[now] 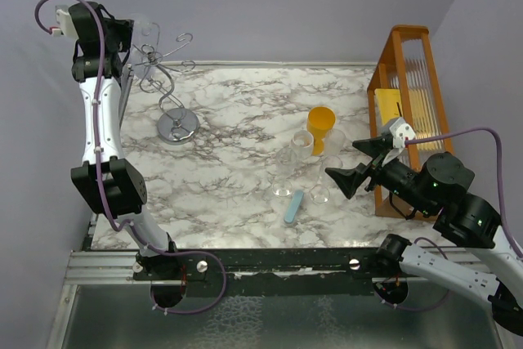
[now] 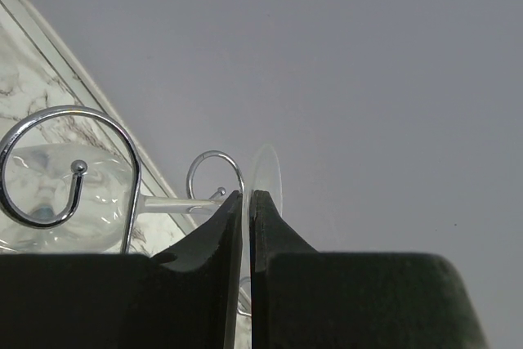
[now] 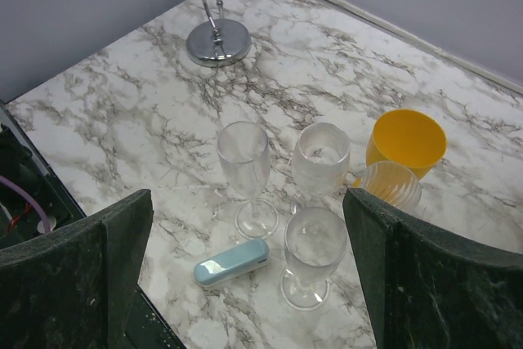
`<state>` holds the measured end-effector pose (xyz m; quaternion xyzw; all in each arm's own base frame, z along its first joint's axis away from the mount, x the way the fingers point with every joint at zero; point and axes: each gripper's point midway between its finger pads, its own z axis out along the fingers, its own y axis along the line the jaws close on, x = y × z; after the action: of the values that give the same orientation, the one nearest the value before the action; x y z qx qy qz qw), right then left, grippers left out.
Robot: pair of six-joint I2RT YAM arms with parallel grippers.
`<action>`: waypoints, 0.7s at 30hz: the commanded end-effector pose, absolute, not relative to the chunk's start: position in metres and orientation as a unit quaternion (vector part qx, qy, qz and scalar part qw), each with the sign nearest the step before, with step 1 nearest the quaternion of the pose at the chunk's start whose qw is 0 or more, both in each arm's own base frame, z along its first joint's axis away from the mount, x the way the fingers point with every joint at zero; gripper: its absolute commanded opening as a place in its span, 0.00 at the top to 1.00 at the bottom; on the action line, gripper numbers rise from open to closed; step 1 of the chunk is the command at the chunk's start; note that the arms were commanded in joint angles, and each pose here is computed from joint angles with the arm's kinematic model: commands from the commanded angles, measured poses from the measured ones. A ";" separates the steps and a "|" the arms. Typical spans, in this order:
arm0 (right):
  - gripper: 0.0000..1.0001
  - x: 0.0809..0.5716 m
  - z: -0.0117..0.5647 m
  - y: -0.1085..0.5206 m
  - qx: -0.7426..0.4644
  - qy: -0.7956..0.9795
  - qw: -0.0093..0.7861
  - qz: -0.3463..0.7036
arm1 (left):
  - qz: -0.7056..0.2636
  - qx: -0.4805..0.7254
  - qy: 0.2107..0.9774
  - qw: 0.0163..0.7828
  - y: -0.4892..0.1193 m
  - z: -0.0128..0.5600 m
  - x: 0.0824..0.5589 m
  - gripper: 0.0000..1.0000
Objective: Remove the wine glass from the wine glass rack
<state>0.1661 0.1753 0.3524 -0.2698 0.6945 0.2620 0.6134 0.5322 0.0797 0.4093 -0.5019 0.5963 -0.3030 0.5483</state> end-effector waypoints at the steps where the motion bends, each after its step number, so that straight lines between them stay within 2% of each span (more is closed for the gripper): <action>1: 0.01 0.161 0.365 0.174 -0.268 0.681 0.623 0.277 | -0.314 -0.484 0.565 0.590 0.087 0.451 0.534 1.00; 13: 0.00 0.163 0.367 0.167 -0.262 0.681 0.633 0.261 | -0.313 -0.491 0.546 0.602 0.099 0.464 0.560 1.00; 21: 0.00 0.163 0.368 0.169 -0.263 0.680 0.632 0.264 | -0.391 -0.419 0.537 0.619 0.075 0.490 0.580 1.00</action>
<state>0.1643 0.1721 0.3556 -0.2681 0.6900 0.2624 0.6190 0.5742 0.0901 0.4407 -0.4831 0.5674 -0.3254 0.5821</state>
